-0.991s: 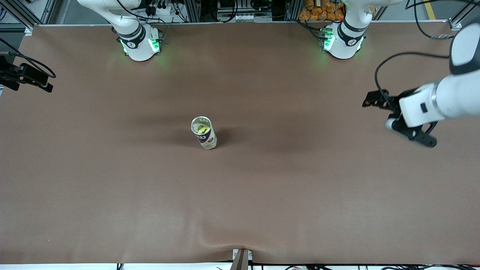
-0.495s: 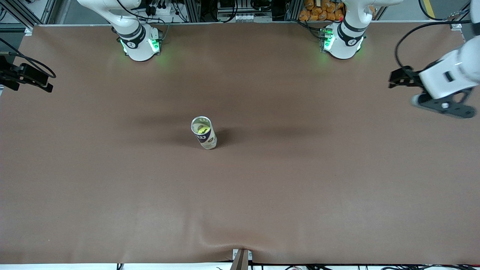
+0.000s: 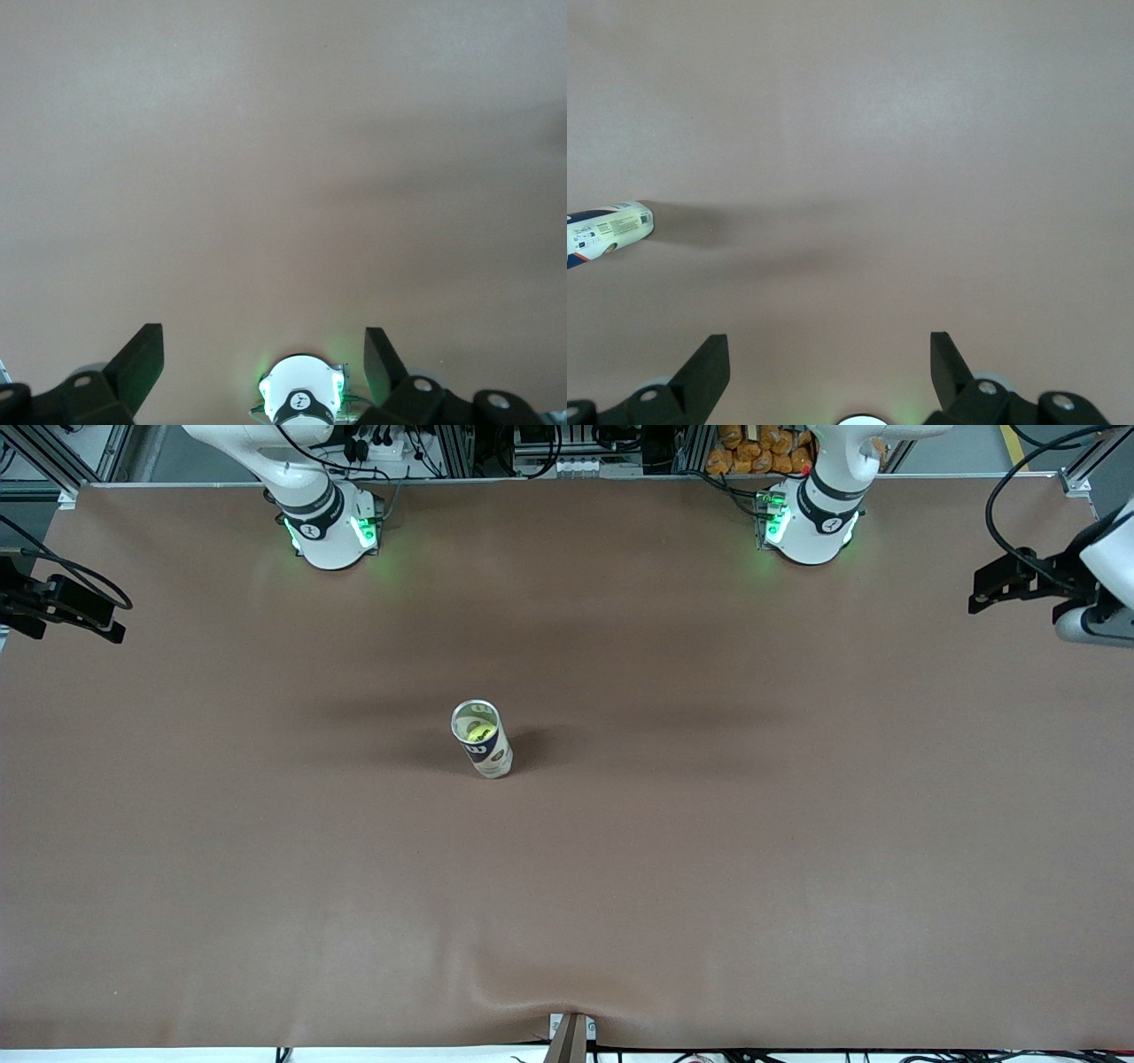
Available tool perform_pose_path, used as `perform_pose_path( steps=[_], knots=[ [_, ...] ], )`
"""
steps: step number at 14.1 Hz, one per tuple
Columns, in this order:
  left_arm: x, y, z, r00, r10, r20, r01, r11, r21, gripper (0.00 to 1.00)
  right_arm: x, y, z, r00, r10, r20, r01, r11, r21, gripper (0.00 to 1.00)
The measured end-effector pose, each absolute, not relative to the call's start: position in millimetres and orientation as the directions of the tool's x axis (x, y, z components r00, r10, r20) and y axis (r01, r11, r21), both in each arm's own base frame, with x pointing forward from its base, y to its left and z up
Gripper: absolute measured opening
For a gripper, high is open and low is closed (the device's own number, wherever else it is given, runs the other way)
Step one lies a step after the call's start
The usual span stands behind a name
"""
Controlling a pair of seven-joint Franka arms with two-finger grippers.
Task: Insert tennis ball vertically with right arm
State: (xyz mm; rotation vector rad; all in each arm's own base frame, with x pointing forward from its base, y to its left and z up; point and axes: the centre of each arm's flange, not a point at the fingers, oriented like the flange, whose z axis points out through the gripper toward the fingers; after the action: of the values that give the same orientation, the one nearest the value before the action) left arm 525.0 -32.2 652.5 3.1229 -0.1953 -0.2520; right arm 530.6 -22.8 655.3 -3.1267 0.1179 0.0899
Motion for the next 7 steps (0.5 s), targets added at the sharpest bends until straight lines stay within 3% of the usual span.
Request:
perform_pose_path(
  steps=[7],
  knots=[
    [524,-32,638,0.991,-0.103,-0.085,-0.102,-0.995,0.007,1.00,531,-23,655,0.995,-0.075,-0.058,-0.076,-0.997,-0.009,1.00]
  ],
)
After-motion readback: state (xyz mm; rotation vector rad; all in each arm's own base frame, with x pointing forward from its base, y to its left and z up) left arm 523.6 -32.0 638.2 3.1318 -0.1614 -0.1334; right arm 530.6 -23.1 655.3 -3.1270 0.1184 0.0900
